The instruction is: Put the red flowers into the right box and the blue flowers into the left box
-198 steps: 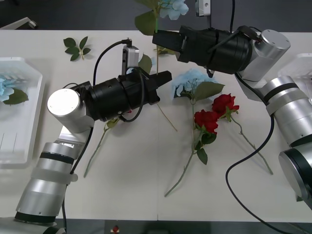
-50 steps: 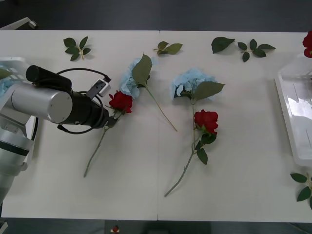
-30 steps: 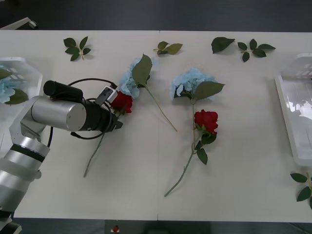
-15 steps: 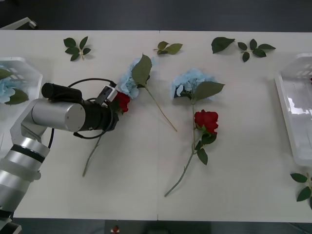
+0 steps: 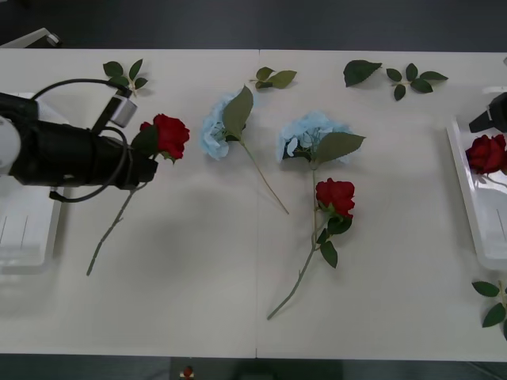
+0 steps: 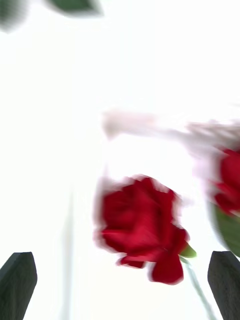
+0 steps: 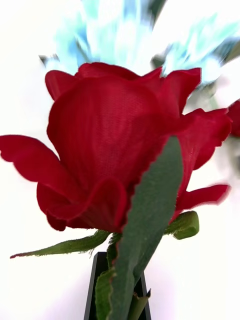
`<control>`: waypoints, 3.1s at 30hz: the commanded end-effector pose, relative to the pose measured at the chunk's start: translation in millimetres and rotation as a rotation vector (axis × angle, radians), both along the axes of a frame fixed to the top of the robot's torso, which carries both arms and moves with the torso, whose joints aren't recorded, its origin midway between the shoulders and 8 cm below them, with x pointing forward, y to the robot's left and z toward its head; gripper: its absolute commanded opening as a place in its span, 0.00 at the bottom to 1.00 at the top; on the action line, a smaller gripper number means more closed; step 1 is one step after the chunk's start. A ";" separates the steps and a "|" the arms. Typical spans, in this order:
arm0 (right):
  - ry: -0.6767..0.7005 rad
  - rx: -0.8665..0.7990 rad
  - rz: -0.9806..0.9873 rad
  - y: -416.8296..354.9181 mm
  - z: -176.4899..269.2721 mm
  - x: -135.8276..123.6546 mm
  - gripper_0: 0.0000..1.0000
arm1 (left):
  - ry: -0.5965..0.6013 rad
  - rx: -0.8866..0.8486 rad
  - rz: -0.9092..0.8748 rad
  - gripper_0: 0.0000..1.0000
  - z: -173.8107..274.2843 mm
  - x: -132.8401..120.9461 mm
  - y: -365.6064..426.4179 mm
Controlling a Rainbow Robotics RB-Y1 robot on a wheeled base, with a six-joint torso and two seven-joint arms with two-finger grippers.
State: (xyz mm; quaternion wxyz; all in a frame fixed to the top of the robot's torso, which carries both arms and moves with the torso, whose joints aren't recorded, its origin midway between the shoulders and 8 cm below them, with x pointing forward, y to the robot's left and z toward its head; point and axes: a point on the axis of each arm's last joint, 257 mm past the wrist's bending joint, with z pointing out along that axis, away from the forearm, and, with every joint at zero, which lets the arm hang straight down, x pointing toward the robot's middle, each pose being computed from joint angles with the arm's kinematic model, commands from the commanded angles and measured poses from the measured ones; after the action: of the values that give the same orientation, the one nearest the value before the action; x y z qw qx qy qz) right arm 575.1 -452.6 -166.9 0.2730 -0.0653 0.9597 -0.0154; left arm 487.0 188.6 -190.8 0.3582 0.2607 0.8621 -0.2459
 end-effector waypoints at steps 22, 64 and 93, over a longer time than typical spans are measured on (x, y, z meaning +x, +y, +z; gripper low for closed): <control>-0.275 0.699 0.540 255.1 81.1 -62.3 1.00 | -0.185 -1.012 -0.060 0.00 195.2 -6.6 -101.5; -0.615 1.025 0.942 453.7 56.4 -158.0 0.93 | -0.210 -1.102 -0.048 0.00 190.3 -9.7 -225.7; -0.644 1.035 0.911 468.1 65.3 -148.5 0.00 | -0.211 -1.028 -0.042 0.63 175.5 -3.2 -200.1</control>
State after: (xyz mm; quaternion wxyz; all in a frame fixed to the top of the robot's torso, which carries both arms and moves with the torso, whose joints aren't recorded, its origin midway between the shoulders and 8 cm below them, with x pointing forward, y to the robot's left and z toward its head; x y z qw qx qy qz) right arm 430.4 8.3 -123.8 0.5016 -0.2912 0.6163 0.5327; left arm 487.6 -11.4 -29.7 0.5207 0.0665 0.5863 -0.6170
